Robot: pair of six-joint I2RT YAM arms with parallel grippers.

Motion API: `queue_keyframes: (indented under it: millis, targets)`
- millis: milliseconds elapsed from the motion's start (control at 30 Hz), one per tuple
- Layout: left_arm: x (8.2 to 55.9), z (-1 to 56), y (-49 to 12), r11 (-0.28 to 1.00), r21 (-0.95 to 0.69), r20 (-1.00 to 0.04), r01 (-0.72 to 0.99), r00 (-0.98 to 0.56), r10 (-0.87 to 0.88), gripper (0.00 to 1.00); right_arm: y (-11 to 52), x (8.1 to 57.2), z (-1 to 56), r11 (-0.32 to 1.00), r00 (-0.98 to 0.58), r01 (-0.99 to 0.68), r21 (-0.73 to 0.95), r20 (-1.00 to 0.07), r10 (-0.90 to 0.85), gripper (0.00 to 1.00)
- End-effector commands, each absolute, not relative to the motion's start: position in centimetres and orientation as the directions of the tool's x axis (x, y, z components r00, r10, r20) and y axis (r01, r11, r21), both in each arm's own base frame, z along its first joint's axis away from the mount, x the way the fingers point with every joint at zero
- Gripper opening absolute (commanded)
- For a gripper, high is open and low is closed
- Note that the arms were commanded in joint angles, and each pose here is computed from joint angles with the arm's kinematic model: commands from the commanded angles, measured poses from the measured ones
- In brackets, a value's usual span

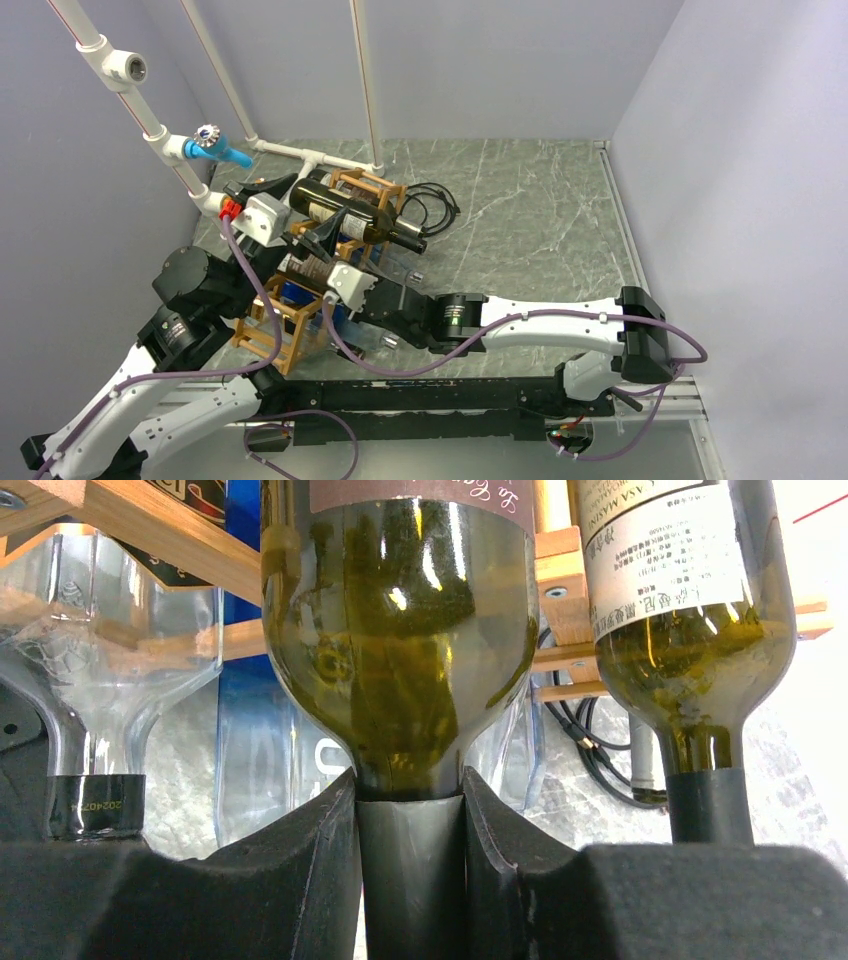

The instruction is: Put the wine bottle on the wine rack

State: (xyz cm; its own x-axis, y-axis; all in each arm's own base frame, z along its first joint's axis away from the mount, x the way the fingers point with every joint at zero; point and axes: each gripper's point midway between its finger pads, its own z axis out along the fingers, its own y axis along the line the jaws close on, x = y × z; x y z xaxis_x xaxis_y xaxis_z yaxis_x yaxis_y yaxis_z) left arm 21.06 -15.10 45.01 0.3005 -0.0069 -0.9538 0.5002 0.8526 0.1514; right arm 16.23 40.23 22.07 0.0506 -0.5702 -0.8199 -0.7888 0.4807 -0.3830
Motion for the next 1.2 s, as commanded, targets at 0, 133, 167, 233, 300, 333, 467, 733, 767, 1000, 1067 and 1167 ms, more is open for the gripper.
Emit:
queue_keyframes:
  millis: [0, 133, 167, 233, 300, 333, 467, 733, 767, 1000, 1067, 1167]
  targets:
    - [21.3, 45.8, -14.7, 0.868, 0.148, -0.946, 0.474, 0.325, -0.016, 0.99, 42.1, 17.3, 27.5, 0.566, 0.076, -0.755, -0.329, -0.903, -0.423, 0.0]
    - [21.4, 45.7, -14.6, 0.87, 0.149, -0.945, 0.471, 0.327, -0.014, 0.99, 42.6, 17.0, 26.8, 0.528, 0.082, -0.777, -0.343, -0.887, -0.455, 0.05]
    - [21.4, 45.8, -14.6, 0.87, 0.149, -0.945, 0.47, 0.327, -0.015, 0.99, 42.6, 16.9, 26.6, 0.519, 0.083, -0.78, -0.35, -0.88, -0.468, 0.08]
    - [21.4, 45.8, -14.6, 0.871, 0.149, -0.945, 0.468, 0.327, -0.014, 0.99, 42.8, 16.9, 26.3, 0.51, 0.082, -0.784, -0.355, -0.873, -0.481, 0.1]
    - [21.4, 45.7, -14.6, 0.872, 0.15, -0.945, 0.466, 0.326, -0.012, 0.99, 43.0, 16.8, 26.0, 0.501, 0.082, -0.789, -0.355, -0.869, -0.488, 0.12]
    - [21.4, 45.7, -14.5, 0.873, 0.149, -0.945, 0.465, 0.326, -0.012, 0.99, 43.1, 16.8, 25.8, 0.499, 0.079, -0.791, -0.355, -0.868, -0.491, 0.14]
    - [21.4, 45.8, -14.3, 0.878, 0.148, -0.944, 0.456, 0.33, -0.012, 0.99, 43.0, 16.9, 25.3, 0.496, 0.069, -0.792, -0.356, -0.86, -0.506, 0.26]
    - [21.2, 46.0, -13.5, 0.89, 0.143, -0.939, 0.434, 0.344, -0.016, 0.99, 42.6, 16.7, 25.1, 0.511, 0.028, -0.797, -0.322, -0.864, -0.502, 0.59]
    - [21.2, 46.0, -13.4, 0.892, 0.143, -0.939, 0.43, 0.344, -0.016, 0.99, 42.5, 16.6, 25.2, 0.514, 0.023, -0.797, -0.316, -0.867, -0.498, 0.61]
    - [21.2, 46.0, -12.8, 0.903, 0.144, -0.936, 0.405, 0.353, -0.009, 0.99, 41.1, 15.9, 27.8, 0.551, -0.026, -0.801, -0.235, -0.906, -0.423, 0.78]
    - [21.2, 46.1, -12.8, 0.904, 0.145, -0.935, 0.402, 0.356, -0.009, 0.99, 40.7, 15.5, 28.7, 0.556, -0.052, -0.806, -0.201, -0.913, -0.404, 0.86]
    - [21.1, 46.2, -12.7, 0.903, 0.142, -0.934, 0.405, 0.356, -0.012, 0.99, 39.8, 14.6, 30.9, 0.57, -0.104, -0.815, -0.107, -0.94, -0.325, 1.0]
